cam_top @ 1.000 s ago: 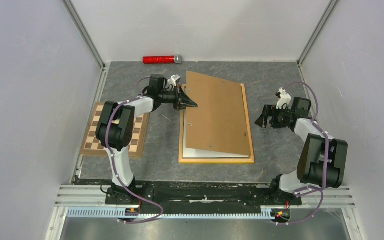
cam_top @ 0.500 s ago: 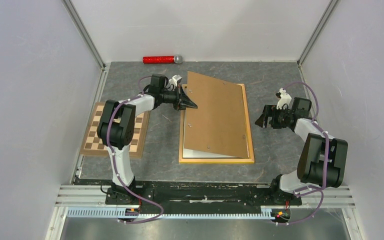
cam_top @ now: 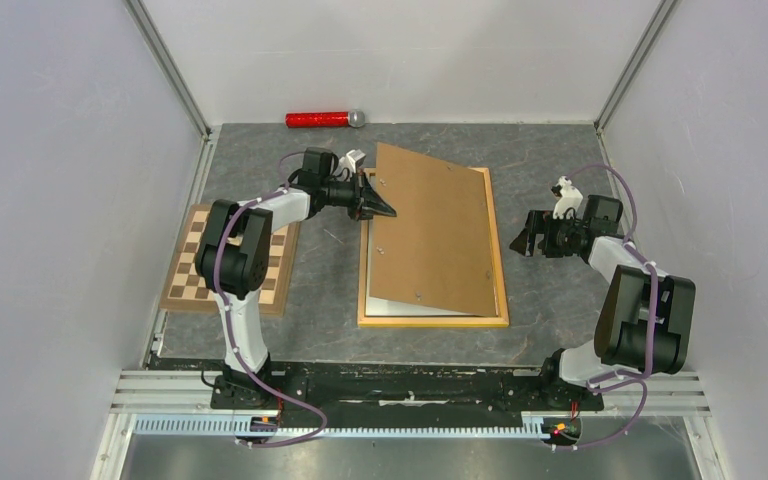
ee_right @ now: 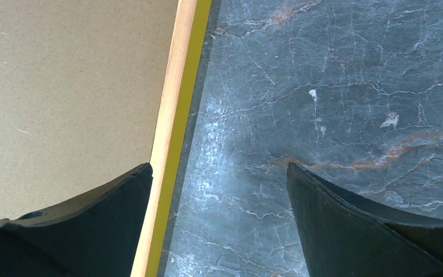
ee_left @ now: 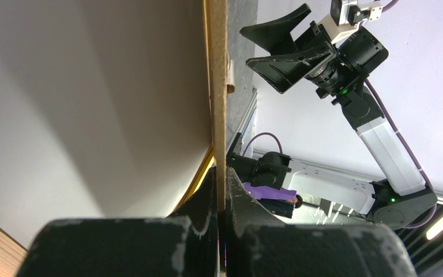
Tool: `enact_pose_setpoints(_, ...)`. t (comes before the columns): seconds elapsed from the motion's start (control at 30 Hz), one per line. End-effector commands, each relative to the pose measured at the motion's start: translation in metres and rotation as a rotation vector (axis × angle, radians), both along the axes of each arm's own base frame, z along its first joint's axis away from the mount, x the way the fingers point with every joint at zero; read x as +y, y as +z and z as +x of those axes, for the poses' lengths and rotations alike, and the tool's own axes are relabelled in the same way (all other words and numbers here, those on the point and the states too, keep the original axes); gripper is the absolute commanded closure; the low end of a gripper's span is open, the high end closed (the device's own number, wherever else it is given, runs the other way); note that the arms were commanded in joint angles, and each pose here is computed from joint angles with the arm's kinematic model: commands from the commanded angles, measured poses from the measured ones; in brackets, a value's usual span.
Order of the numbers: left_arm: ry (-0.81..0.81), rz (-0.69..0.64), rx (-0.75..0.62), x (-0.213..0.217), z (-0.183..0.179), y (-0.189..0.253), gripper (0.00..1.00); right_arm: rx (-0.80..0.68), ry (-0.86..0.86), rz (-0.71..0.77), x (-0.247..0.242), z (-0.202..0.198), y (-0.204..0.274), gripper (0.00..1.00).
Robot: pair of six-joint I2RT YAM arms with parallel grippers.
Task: Put the photo into the frame
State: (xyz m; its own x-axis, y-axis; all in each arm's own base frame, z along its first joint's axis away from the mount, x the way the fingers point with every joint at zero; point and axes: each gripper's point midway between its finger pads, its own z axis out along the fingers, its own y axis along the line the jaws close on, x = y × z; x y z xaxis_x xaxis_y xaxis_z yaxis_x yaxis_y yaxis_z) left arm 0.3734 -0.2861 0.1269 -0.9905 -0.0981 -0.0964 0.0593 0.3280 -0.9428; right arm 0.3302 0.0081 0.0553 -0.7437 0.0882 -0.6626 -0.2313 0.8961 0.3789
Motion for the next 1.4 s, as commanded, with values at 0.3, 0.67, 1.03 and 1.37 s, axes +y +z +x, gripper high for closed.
enact_pose_setpoints(0.3, -0.028, -0.058, -0.023, -0.008, 0.001, 0.01, 0.98, -0.003, 0.006, 0.023, 0.001, 0.0, -0.003, 0.11)
enact_pose_setpoints(0.67, -0.002, -0.033, 0.004, -0.007, -0.001, -0.007, 0.98, 0.008, 0.012, 0.039, 0.005, -0.003, -0.007, 0.12)
enact_pose_setpoints(1.03, 0.015, -0.003, 0.024, -0.005, -0.003, -0.024, 0.98, 0.012, 0.051, 0.011, 0.019, -0.003, -0.012, 0.12)
enact_pose_setpoints(1.37, 0.017, 0.08, 0.052, 0.003, -0.009, -0.048, 0.84, 0.02, 0.124, -0.021, 0.043, -0.003, -0.019, 0.12)
